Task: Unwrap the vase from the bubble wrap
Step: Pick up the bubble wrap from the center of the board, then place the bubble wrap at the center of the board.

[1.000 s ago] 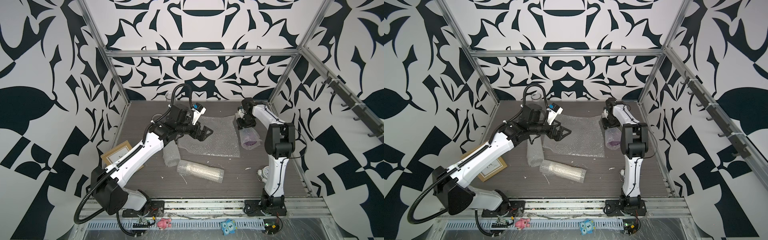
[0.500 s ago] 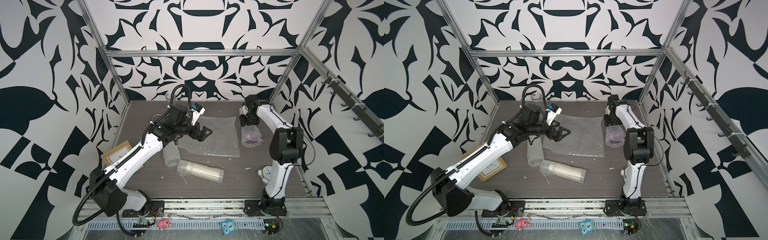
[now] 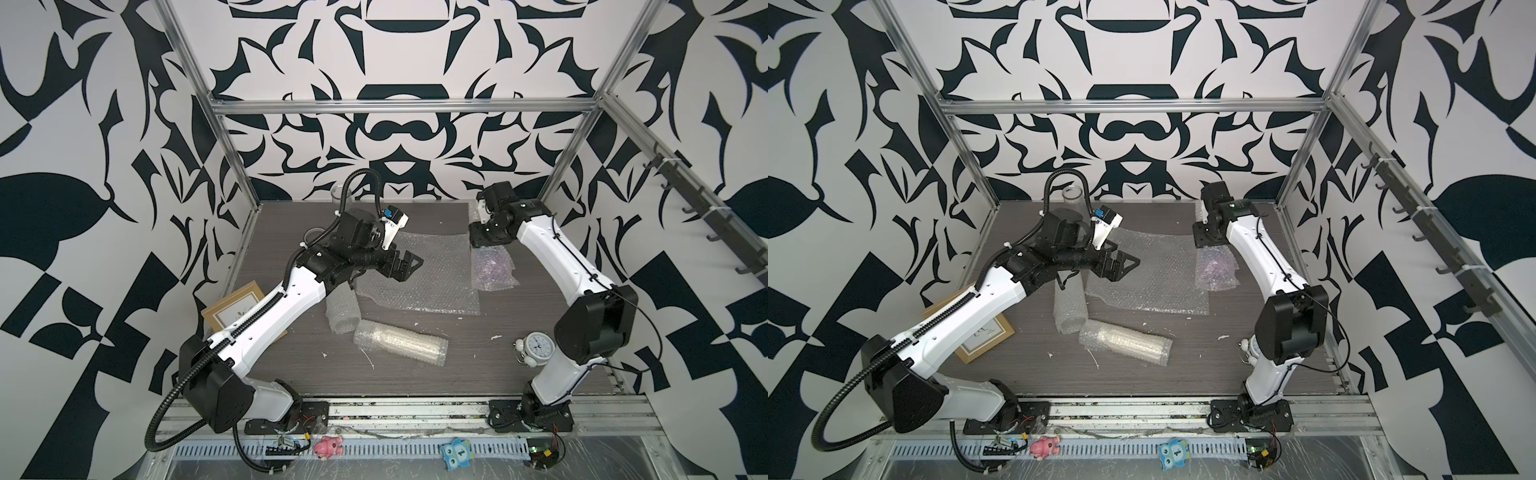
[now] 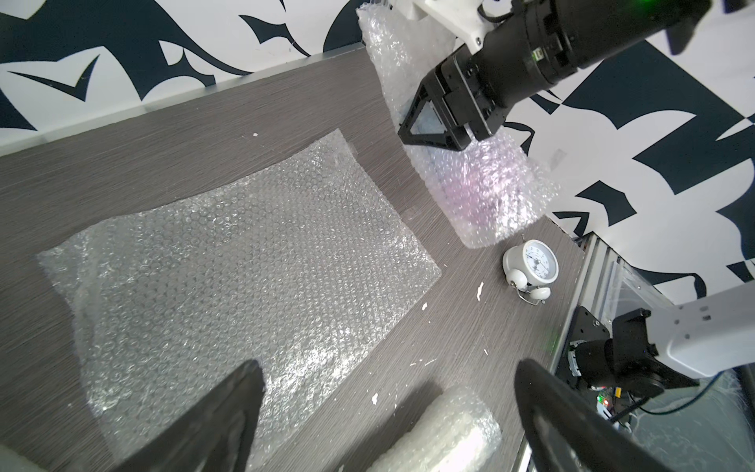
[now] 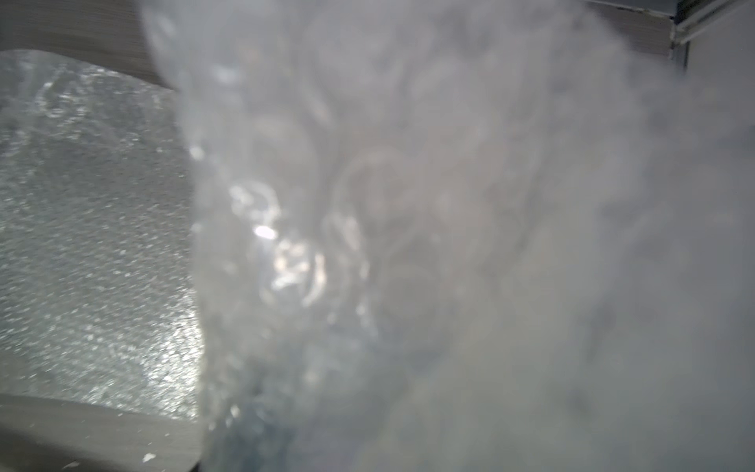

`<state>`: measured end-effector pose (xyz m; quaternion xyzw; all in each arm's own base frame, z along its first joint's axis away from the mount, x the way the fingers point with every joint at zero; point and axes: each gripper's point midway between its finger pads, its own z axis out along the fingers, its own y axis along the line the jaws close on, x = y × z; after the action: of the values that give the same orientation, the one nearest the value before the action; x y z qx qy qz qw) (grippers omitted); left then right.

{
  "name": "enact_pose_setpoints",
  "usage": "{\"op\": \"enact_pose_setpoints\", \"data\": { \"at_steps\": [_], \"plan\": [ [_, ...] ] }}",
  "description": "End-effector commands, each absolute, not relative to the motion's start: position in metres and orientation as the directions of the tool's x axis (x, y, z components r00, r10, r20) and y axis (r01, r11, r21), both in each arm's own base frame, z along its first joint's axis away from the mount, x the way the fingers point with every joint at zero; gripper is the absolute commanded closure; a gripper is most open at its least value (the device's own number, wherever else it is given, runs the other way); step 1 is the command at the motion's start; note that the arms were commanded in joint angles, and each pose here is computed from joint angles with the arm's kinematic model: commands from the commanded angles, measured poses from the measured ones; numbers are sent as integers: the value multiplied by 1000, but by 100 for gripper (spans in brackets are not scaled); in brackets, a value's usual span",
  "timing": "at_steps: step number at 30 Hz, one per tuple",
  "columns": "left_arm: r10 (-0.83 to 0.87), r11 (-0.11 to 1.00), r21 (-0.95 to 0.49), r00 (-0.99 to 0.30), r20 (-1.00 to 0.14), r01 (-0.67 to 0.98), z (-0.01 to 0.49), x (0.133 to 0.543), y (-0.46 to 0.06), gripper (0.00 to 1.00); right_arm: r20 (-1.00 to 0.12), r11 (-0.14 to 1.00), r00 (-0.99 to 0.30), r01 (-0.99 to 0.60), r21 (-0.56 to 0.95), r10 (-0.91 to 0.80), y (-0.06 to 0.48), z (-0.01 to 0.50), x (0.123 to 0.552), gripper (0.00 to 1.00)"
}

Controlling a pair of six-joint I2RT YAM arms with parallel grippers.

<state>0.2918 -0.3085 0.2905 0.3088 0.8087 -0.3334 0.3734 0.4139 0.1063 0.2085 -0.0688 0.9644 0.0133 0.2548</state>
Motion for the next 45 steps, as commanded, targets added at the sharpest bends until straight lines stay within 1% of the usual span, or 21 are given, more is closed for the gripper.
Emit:
{"op": "enact_pose_setpoints", "data": {
  "at_steps": [1,4,8,16,22,25,31,35,42,45],
  "plan": [
    [251,606,-314,-550,-797,731,284,293,-307,1,-560,986,-825,-148,80,-78,144,229,407,62],
    [249,626,-299,-548,-799,720,284,297,-304,1,-564,976,-825,-153,152,-41,176,221,401,62],
    [238,647,-290,-548,-802,705,284,300,-300,1,-559,957,-828,-121,263,49,213,203,401,62],
    [223,689,-266,-546,-808,674,285,306,-293,1,-503,900,-847,-71,430,173,285,173,423,62],
    [222,705,-251,-543,-810,664,283,309,-290,1,-449,872,-873,-58,485,192,329,144,441,62],
    [228,707,-249,-546,-806,662,280,310,-290,1,-431,854,-883,-71,515,186,346,139,452,60],
    [231,704,-258,-557,-798,662,276,310,-293,1,-358,846,-920,-59,530,160,347,114,462,56],
    [231,704,-263,-563,-794,660,273,311,-293,1,-319,849,-934,-32,527,163,338,98,462,51],
    [234,698,-276,-574,-784,660,270,310,-296,1,-288,856,-945,-15,516,157,316,86,451,42],
    [232,698,-278,-576,-784,660,269,310,-296,1,-270,854,-954,-34,519,127,303,86,444,41]
  ]
}}
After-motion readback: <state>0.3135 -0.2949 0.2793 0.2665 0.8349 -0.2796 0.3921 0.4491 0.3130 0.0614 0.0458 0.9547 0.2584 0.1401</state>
